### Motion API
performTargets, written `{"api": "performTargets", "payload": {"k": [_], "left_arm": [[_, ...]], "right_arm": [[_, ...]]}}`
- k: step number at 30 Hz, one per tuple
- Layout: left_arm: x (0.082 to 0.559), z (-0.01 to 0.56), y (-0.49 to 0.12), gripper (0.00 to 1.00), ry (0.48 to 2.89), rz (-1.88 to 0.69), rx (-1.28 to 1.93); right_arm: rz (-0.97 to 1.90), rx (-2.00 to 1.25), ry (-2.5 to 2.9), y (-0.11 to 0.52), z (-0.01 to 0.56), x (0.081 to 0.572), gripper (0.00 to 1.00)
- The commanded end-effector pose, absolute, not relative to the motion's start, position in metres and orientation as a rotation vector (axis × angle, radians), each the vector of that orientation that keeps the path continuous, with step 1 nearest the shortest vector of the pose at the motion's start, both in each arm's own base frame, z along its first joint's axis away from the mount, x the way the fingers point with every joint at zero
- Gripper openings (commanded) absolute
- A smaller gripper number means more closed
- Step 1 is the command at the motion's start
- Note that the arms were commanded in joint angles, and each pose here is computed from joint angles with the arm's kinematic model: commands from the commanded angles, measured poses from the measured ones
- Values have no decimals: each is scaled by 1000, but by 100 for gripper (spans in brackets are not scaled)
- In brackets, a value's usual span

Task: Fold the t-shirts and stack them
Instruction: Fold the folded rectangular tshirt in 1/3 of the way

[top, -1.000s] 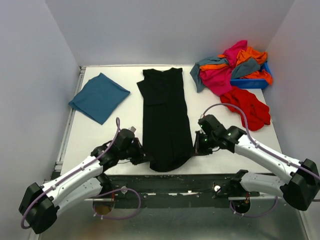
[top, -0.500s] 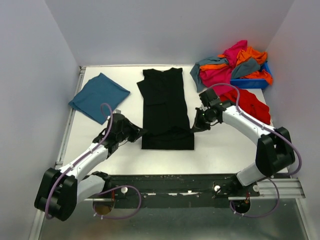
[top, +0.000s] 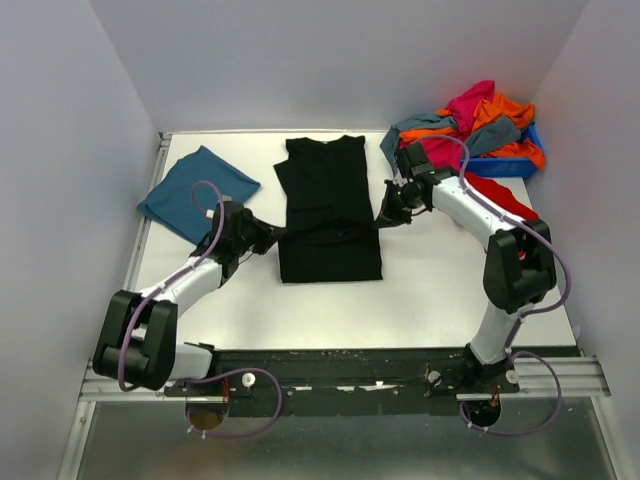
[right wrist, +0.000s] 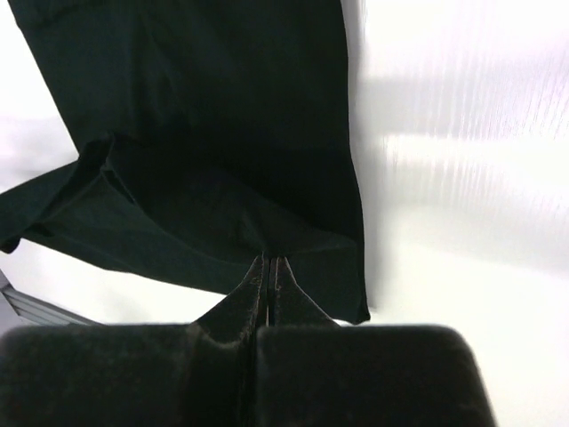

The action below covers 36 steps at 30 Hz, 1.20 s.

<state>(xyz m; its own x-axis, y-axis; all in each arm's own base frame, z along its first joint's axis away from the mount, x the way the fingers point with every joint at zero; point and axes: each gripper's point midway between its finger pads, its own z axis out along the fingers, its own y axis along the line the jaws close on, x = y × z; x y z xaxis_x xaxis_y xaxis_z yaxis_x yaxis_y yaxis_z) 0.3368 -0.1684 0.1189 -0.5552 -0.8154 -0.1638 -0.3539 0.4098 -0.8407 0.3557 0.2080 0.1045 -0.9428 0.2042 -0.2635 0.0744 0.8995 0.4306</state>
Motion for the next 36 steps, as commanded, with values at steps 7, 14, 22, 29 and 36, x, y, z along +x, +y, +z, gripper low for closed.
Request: {"api": "performTargets", "payload": {"k": [7, 14, 22, 29, 36], "left_arm": [[390, 119, -167, 0, 2058, -1083, -956], [415, 118, -184, 0, 2090, -1158, -894], [427, 118, -183, 0, 2080, -1156, -889], [436, 105, -179, 0, 2082, -1159, -932], [446, 93, -182, 66, 2202, -1113, -889]], "right_arm": [[556, 295, 2778, 196, 93, 399, 1], [547, 314, 2762, 190, 97, 423, 1], [568, 310, 2751, 191, 98, 437, 1], [579, 315, 2760, 193, 89, 449, 1], [560, 352, 2765, 188, 80, 454, 58]]}}
